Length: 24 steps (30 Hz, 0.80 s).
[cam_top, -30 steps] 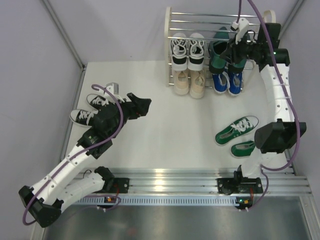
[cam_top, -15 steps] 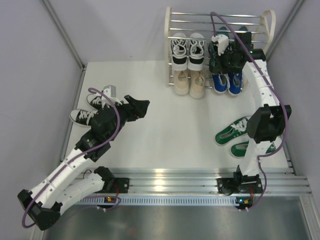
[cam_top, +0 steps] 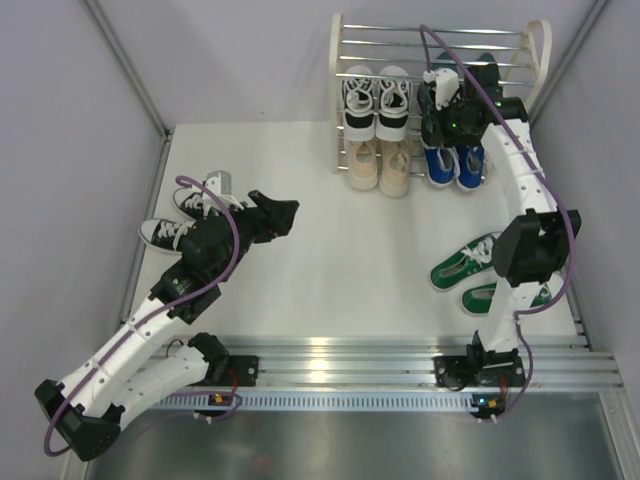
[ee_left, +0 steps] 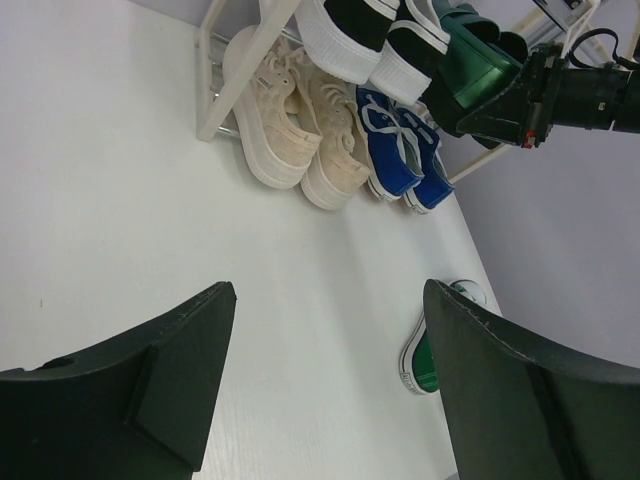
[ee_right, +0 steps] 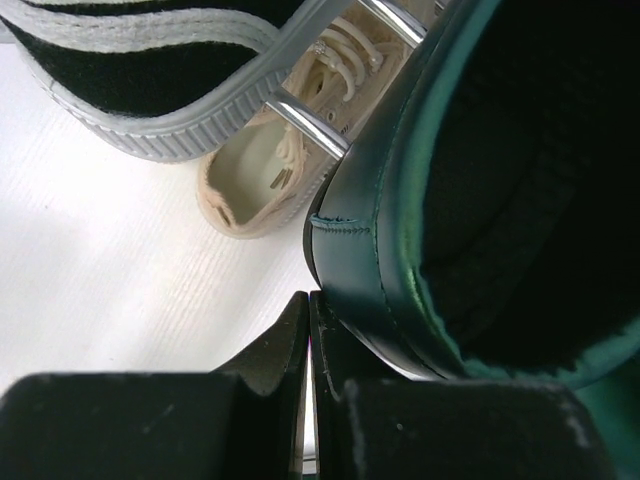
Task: Place and organize the shoes onto the shoe shelf
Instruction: Adjust the shoe at the shoe shelf.
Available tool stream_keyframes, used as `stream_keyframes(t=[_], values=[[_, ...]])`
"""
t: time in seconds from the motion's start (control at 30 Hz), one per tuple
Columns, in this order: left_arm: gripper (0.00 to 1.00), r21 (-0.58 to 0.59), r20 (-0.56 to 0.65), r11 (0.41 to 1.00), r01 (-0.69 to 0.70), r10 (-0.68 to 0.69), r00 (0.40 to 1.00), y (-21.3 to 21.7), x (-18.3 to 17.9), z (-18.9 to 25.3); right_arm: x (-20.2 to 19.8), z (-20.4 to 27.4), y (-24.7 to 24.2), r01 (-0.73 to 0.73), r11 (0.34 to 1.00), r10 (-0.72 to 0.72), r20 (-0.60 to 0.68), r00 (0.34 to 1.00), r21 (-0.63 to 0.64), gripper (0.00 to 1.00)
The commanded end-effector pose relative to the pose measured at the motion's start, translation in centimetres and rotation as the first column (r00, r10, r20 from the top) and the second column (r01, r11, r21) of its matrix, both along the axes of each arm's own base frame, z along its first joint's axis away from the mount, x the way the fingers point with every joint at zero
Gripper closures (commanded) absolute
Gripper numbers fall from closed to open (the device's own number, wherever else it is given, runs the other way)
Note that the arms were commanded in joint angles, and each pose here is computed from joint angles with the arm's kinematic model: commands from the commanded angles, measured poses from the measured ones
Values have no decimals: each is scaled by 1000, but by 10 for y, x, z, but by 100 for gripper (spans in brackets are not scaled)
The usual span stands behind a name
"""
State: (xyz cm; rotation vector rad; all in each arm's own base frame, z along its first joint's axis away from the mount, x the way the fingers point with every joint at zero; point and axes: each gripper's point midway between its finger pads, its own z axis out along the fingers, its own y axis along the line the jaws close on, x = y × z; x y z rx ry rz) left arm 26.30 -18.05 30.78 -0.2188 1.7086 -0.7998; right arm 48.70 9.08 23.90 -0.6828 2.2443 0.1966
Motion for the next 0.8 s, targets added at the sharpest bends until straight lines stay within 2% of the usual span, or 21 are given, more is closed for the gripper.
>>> stream_keyframes(t=[0.0, 0.27, 0.53, 0.57, 0.67, 0.7, 0.77], values=[[19, -36, 46, 999, -17, 18, 999, 4, 1, 15, 28, 45, -37, 127, 991, -118, 194, 974, -37, 99], [19, -37, 49, 999, -4, 6, 999, -1, 4, 17, 26, 46, -49, 150, 987, -138, 193, 971, -50, 98], [19, -37, 54, 999, 1, 1, 999, -2, 4, 18, 20, 54, -60, 154, 987, -141, 202, 969, -51, 92], [19, -37, 54, 999, 1, 1, 999, -2, 4, 18, 17, 55, -58, 124, 991, -113, 200, 973, -44, 89], [19, -36, 56, 999, 2, 0, 998, -2, 4, 18, 7, 59, -45, 36, 999, -30, 192, 981, -26, 73], [19, -37, 57, 999, 4, -2, 998, -2, 4, 19, 4, 61, -40, 3, 1000, 1, 193, 981, -17, 61], [19, -38, 58, 999, 5, -3, 998, -3, 4, 19, -12, 76, -22, -115, 993, 106, 213, 971, 32, 51]])
